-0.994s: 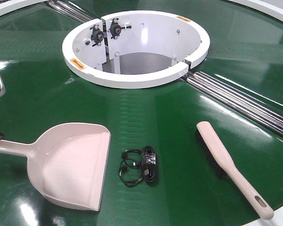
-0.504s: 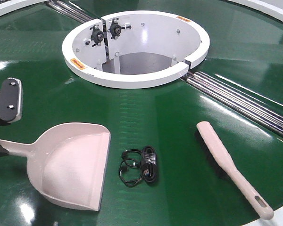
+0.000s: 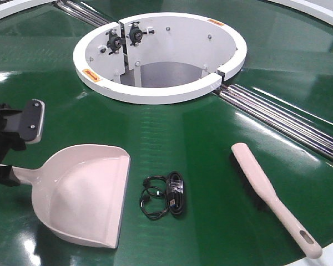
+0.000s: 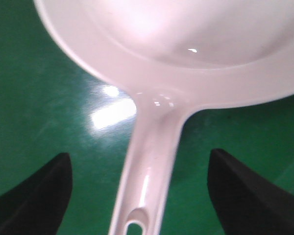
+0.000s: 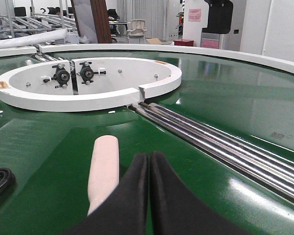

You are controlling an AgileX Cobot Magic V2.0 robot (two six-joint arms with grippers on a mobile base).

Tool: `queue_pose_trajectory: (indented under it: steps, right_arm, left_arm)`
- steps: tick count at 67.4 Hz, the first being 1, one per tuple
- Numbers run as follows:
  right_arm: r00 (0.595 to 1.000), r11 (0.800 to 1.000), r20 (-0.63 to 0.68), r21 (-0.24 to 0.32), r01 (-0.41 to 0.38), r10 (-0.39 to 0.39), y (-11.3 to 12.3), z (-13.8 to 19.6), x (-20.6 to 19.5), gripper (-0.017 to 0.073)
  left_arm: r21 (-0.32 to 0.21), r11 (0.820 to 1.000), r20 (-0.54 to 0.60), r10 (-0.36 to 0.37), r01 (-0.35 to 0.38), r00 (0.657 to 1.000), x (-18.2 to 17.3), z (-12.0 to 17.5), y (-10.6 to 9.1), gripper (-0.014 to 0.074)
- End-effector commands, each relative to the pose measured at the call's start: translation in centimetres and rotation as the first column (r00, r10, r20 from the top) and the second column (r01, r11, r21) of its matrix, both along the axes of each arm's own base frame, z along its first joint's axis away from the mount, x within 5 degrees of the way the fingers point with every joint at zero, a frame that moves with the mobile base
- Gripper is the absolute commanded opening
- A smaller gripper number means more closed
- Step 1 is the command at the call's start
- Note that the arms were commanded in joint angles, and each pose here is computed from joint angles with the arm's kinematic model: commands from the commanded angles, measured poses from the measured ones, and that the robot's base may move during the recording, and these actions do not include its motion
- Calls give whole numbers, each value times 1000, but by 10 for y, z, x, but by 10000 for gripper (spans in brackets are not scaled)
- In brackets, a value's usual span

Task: Clean and inspect green conveyor with broom and dustpan
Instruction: 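Lower the left gripper onto the pink dustpan handle and grasp it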

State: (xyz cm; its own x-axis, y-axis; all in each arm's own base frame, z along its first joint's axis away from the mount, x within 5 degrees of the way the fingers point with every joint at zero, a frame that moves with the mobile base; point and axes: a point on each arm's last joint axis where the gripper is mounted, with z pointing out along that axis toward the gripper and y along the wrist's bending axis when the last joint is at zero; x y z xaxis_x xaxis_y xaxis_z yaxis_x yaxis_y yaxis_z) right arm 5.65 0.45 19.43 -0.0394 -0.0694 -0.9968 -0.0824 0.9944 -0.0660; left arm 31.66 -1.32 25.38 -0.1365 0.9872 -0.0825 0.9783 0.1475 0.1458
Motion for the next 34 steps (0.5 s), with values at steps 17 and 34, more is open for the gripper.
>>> queue_pose_trajectory:
  steps: [17, 34]
  right_arm:
    - [997, 1000, 81, -3, 8, -8, -1, 3, -1, -10]
    - [997, 1000, 81, -3, 8, -8, -1, 3, -1, -10]
  left_arm:
    - [5, 998, 41, -62, 62, 997, 7, 5, -5, 546]
    - [15, 993, 15, -113, 113, 993, 13, -8, -12, 545]
